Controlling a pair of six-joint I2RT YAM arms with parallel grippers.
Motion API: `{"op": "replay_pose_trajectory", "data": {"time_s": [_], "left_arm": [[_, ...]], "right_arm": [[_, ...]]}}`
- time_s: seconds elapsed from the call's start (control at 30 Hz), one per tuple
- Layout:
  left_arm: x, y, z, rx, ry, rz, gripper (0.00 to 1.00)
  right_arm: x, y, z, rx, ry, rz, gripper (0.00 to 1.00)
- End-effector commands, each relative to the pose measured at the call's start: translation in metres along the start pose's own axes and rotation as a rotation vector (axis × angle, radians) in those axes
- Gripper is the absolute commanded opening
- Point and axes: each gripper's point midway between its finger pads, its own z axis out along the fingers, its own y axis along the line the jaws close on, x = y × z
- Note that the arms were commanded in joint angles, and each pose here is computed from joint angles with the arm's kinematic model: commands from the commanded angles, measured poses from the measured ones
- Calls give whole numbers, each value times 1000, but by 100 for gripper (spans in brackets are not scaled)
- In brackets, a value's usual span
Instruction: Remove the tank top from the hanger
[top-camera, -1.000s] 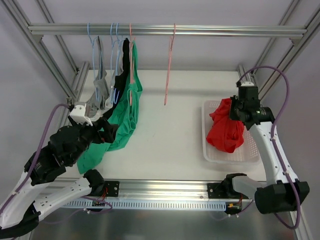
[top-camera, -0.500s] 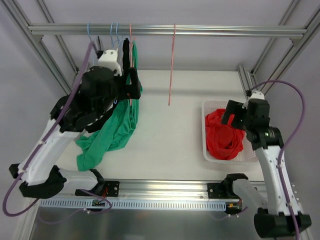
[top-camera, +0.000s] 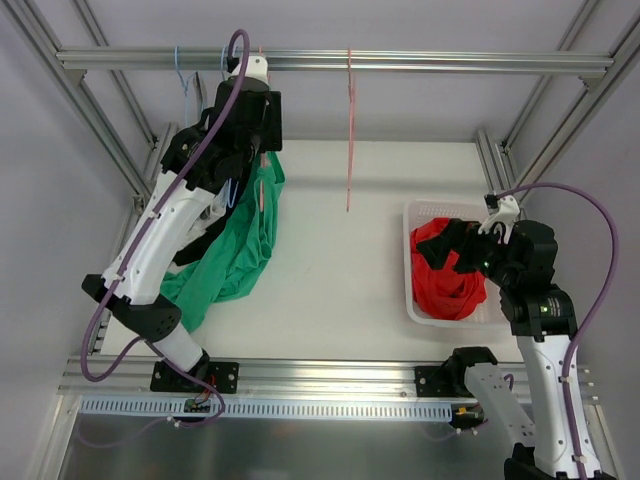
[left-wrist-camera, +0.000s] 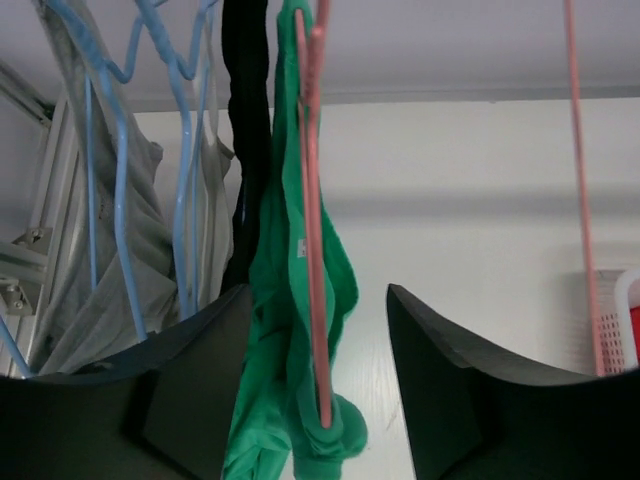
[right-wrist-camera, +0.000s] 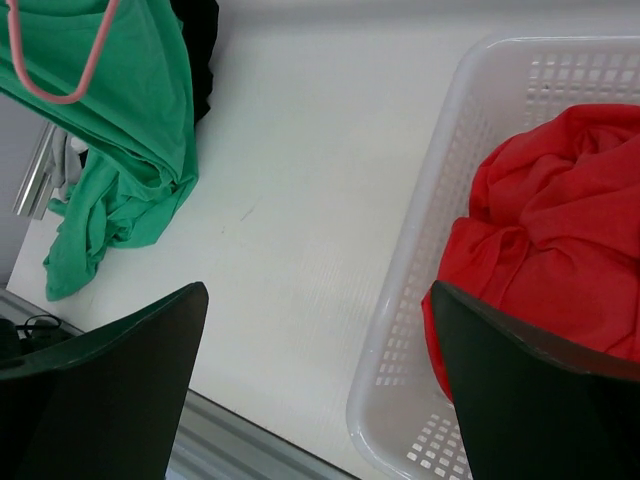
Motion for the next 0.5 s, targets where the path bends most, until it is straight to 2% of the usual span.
{"op": "replay_pose_trajectory", "data": {"time_s": [0.0, 0.1, 0.23, 0.4, 0.47], "left_arm": [[-10, 5, 7, 26, -7, -12, 54], [-2, 1, 22, 33, 26, -6, 49], [-1, -6, 30, 53, 37, -7, 31], [1, -6, 37, 44, 46, -10, 18], [1, -4, 38, 39, 46, -16, 7]], "right_arm": [[-7, 17, -3, -84, -31, 8, 100], [-9, 20, -4, -99, -46, 14, 100], [-11, 21, -5, -104, -53, 15, 99], [-11, 22, -6, -104, -63, 12, 99], [-11, 22, -7, -104, -67, 7, 100]]}}
